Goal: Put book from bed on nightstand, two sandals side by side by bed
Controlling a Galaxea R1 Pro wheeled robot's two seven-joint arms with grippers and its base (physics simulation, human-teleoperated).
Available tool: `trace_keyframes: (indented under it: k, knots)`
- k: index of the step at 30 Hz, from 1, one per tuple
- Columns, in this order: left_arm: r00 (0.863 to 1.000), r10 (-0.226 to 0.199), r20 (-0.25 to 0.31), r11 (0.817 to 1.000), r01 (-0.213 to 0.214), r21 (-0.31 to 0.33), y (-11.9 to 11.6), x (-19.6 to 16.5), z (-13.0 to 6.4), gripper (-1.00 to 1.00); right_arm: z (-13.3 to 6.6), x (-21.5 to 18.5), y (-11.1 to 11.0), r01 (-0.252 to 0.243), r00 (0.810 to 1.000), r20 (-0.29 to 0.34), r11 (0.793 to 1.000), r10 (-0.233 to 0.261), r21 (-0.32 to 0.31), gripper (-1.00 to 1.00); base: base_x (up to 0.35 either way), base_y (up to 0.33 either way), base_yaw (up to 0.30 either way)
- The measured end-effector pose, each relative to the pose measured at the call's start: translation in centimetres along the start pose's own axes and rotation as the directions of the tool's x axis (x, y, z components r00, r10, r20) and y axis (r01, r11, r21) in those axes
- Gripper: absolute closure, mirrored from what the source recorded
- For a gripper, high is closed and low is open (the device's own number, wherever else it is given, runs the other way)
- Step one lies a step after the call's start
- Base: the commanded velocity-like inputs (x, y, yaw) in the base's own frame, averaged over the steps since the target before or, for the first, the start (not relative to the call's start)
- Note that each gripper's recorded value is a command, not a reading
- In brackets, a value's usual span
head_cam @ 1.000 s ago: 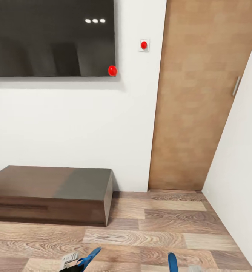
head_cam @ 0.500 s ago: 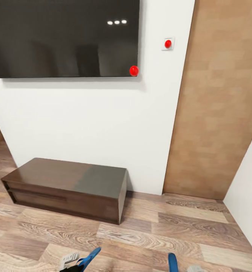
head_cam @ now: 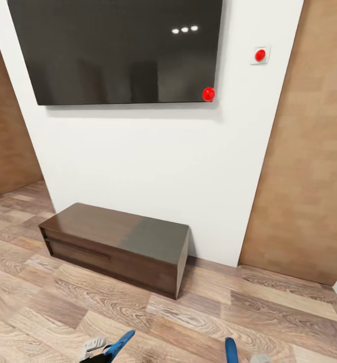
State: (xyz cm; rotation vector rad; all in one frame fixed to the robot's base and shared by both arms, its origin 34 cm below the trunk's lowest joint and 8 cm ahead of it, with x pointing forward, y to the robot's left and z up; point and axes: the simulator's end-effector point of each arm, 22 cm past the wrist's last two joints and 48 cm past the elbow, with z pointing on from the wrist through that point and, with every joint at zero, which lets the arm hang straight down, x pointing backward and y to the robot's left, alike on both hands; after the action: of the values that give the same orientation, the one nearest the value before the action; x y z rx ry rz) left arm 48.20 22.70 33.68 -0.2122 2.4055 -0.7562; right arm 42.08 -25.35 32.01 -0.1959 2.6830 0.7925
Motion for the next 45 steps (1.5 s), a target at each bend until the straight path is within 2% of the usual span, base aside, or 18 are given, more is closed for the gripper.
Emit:
trace_keyframes:
  k: [45]
  knots:
    - [1.0, -0.001, 0.0, 1.0, 0.001, 0.001, -0.01, 0.0, 0.0, 1.0, 0.0, 0.0, 0.0, 0.0, 1.0, 0.0, 1.0, 0.0, 0.0, 1.0, 0.0, 0.0, 0.293]
